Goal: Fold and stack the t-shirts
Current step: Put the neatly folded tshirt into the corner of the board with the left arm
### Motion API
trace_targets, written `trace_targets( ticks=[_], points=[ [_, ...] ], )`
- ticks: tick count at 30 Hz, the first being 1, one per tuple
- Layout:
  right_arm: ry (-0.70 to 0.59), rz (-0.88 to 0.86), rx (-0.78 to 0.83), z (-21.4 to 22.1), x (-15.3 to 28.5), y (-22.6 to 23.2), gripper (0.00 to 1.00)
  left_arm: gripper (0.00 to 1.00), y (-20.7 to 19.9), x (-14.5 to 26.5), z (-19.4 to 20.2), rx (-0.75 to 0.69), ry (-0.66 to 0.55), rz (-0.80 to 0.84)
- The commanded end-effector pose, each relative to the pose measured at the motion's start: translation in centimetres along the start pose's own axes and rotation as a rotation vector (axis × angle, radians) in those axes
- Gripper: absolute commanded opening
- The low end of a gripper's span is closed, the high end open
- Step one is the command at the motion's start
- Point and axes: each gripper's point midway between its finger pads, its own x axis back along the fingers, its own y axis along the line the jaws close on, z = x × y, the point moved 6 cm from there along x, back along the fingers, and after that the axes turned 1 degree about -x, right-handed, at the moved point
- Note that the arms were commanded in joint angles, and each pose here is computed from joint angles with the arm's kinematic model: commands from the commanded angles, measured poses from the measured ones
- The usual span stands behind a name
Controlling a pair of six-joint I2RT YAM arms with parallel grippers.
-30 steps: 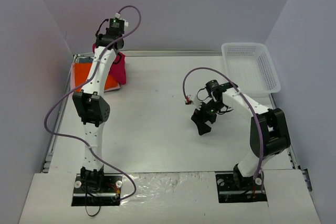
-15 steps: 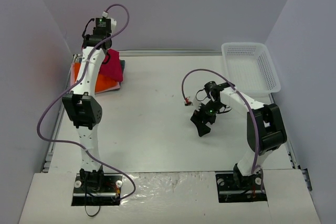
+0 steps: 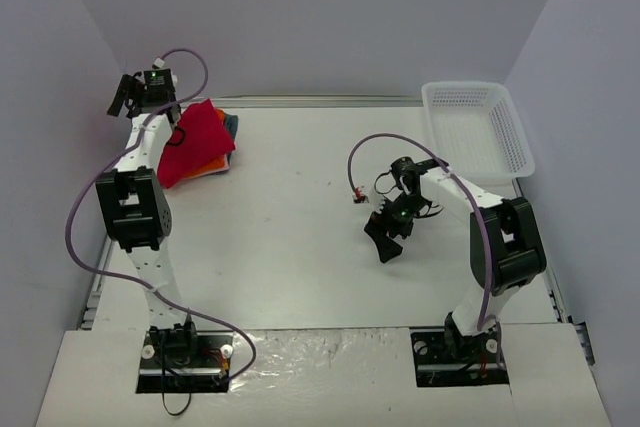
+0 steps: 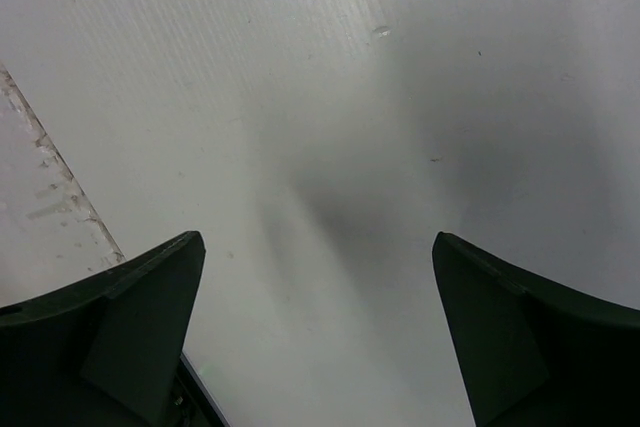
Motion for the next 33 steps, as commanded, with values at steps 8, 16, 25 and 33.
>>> trace_targets(
  ticks=[8,16,25,33],
  points=[
    [0.037,-0.033,-0.03,0.9,-0.3,0.3,1.0,0.94,11.5,12.7,-3.6,0.296,-0.261,-0.151],
    [0.014,0.034,-0.042,-0.4,0.9,-0.6,1.0,0.94,7.9,22.1,1.6,0.411,-0.423,0.424],
    [-0.164,0.193,-0.032,-4.0,5.0,-1.7,1.0,0.94,-0.4,24.9,10.1,0.14,-0.429,0.781],
    [-0.315,0.332,-0.08,-3.1,9.0,-2.5,1.0,0.94,-0.7,25.7,13.1,0.209,-0.513,0.815]
  ],
)
